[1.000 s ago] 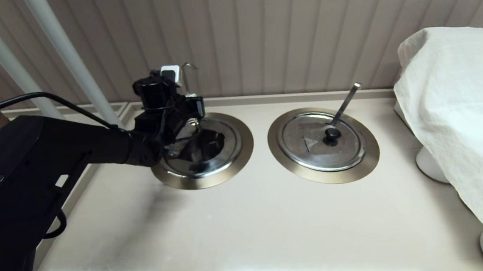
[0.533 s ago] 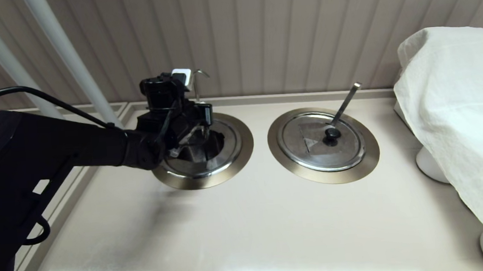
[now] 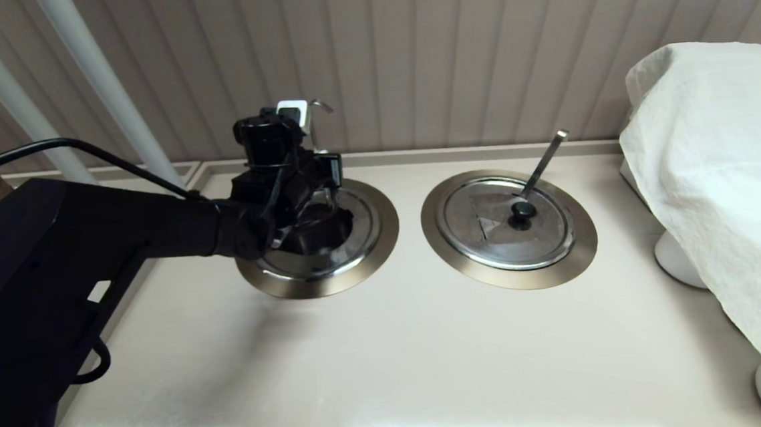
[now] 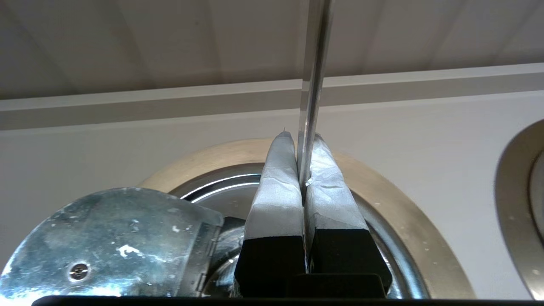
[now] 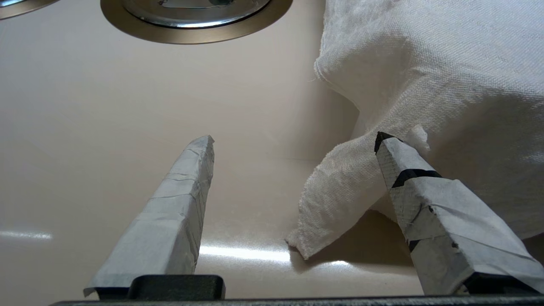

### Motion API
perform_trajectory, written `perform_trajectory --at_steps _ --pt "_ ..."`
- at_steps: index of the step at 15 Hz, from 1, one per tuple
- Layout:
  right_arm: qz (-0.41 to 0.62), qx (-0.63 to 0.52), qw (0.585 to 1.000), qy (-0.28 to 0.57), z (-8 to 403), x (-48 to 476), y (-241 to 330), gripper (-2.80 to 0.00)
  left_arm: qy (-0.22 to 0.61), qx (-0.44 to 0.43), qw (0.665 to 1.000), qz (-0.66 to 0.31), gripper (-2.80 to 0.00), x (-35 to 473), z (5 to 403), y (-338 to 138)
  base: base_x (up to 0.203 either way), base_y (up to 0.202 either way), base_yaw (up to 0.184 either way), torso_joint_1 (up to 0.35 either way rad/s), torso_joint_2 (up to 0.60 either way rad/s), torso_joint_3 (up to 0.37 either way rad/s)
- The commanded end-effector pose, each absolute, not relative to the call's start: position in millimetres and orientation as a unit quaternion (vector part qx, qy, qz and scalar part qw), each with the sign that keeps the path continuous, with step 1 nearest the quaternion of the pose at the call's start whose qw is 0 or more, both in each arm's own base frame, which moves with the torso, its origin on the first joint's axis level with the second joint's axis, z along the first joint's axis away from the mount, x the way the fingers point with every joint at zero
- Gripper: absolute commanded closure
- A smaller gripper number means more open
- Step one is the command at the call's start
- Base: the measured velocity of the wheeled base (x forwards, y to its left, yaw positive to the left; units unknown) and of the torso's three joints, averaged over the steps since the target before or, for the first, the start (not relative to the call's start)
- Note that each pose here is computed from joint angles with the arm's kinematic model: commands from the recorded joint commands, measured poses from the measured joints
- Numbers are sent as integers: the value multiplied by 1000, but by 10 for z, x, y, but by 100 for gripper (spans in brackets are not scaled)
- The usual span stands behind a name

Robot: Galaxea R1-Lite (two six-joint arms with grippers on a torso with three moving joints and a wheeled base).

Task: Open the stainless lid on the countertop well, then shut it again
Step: Stir with a spoon

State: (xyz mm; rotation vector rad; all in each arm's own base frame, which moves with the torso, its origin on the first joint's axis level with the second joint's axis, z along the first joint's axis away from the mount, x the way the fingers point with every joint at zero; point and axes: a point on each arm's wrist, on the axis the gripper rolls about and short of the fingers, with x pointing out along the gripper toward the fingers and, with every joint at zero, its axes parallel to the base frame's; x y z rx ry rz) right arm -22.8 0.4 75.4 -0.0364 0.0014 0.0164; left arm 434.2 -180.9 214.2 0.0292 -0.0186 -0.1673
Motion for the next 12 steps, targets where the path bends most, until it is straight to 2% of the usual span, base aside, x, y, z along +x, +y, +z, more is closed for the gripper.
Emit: perform_trajectory --at_steps 1,6,12 --pt "8 -19 1000 1 753 -228 4 -280 -5 17 997 -73 0 4375 2123 -1731 0 0 0 0 0 0" --pt "8 -19 1000 1 753 -228 4 -280 2 34 998 -59 0 4363 2147 -1565 0 0 0 0 0 0" --pt "8 -18 1000 1 753 -228 4 -280 27 82 992 -89 0 4119 2077 -1669 0 0 0 0 0 0"
